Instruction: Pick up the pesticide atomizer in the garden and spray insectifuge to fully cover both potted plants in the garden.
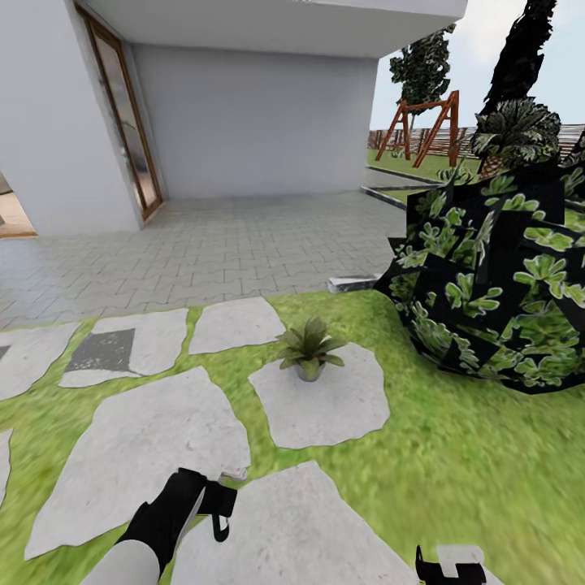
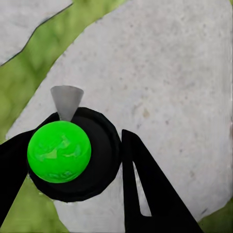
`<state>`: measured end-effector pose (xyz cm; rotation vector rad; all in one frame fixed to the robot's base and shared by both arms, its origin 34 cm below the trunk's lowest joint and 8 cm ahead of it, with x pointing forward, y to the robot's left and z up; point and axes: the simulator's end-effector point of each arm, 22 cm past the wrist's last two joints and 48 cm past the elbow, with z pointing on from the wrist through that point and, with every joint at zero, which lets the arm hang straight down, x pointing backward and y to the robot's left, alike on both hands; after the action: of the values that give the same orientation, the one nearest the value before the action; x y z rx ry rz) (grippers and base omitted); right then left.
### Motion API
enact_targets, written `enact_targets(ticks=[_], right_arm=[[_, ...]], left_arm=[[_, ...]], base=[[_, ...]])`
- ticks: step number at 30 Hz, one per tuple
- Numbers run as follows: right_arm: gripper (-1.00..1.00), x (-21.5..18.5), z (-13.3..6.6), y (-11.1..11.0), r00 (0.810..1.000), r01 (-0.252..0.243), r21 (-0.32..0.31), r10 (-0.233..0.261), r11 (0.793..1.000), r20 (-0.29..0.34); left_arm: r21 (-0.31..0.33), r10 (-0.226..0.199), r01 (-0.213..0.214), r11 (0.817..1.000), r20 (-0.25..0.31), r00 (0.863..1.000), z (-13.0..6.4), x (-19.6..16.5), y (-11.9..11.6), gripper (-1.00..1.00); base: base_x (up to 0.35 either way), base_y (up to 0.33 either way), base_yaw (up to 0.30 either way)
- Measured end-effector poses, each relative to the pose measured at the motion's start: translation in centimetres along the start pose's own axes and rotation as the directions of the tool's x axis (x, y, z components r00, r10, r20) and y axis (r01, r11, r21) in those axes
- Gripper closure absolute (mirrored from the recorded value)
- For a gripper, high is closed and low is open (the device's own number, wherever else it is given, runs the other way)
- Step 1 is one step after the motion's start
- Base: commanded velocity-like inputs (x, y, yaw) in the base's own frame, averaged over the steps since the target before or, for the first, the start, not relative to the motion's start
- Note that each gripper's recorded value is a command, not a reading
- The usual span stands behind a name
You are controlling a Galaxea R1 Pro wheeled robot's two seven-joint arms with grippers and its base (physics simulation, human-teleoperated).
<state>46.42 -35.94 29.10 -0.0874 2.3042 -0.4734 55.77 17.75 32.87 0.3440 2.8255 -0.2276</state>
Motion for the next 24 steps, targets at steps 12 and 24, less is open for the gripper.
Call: enact_targets(ticks=[12,24], right_arm=[[-1.00,-0.02,-0.01,0.08,1.000,0.002,-0.003,-0.002,1.000,0.001],[-1.00,0.00,-0.01,0.08,1.000,0.003,-0.004,-0.003,1.000,0.000]], left_arm=[[-0.004,0.000,0.000,1.000,0.019,1.000,-0.33,-0.81,0.16,1.00],[0.001,-0.001,0.001,1.000,0.019,1.000,-0.33,-0.84,0.02,1.00]], base=[[0.211,-0.229,0.000],[0.271,-0.228,0.000]])
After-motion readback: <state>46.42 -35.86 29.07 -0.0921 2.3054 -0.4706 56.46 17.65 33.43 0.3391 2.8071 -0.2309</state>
